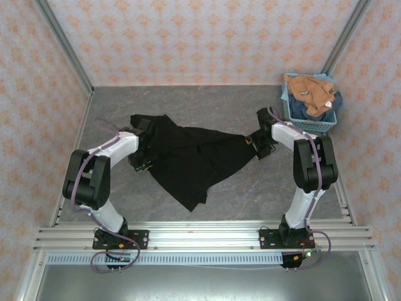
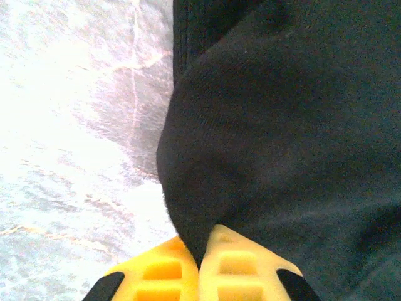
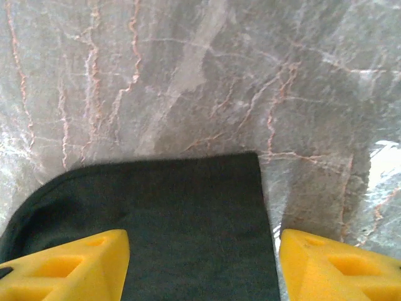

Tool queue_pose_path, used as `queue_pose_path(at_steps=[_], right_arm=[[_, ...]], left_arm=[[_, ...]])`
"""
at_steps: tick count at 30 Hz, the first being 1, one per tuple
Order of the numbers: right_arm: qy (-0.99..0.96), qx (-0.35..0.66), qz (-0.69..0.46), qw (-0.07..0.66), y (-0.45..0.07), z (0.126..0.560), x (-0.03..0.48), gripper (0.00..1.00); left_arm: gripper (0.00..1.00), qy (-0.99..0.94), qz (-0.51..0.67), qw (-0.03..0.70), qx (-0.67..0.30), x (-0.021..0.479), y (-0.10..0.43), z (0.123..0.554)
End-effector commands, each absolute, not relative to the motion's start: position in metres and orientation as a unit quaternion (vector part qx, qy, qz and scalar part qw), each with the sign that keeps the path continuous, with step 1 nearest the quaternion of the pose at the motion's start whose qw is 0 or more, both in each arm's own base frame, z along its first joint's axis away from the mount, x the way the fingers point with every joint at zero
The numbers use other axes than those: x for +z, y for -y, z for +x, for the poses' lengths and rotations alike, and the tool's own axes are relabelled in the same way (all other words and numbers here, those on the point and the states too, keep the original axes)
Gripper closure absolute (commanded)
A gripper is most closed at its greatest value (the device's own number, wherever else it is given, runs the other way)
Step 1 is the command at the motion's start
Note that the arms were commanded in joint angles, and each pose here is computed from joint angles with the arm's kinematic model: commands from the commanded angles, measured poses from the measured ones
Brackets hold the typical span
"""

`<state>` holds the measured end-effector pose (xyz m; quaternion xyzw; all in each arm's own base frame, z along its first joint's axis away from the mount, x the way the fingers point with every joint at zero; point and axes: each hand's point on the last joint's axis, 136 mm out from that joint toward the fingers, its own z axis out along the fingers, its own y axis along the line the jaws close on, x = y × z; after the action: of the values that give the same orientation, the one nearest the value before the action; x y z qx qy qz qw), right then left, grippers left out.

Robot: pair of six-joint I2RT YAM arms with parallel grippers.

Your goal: Fold and stack the t-shirts

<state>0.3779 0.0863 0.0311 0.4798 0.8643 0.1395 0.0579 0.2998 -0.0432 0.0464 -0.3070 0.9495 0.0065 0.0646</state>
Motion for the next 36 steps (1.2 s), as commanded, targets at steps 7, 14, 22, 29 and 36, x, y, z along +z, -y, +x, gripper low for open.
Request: queue_pose_path(at_steps=[7, 14, 22, 29, 36], right_arm=[[-0.843, 0.149, 0.511, 0.077, -0.082, 0.391, 0.035, 0.41], [-0.836, 0.155, 0.521, 0.078, -0.083, 0.395, 0.035, 0.42], [-0.846, 0.15, 0.504, 0.084, -0.082, 0.391, 0.045, 0.42], [-0.852, 0.148, 0.496, 0.083, -0.082, 0.384, 0.047, 0.4], [-0.852, 0.15, 0.495, 0.083, -0.082, 0.38, 0.049, 0.4]], left_arm=[[1.0, -0.938, -0.319, 0.133, 0.025, 0.122, 0.024, 0.311], [0.98, -0.942, -0.326, 0.081, 0.021, 0.093, 0.024, 0.295], [0.85, -0.939, -0.339, 0.057, 0.012, 0.063, 0.023, 0.283], [0.73, -0.941, -0.335, 0.049, 0.009, 0.051, 0.026, 0.289], [0.73, -0.943, -0.33, 0.049, 0.018, 0.048, 0.022, 0.292]])
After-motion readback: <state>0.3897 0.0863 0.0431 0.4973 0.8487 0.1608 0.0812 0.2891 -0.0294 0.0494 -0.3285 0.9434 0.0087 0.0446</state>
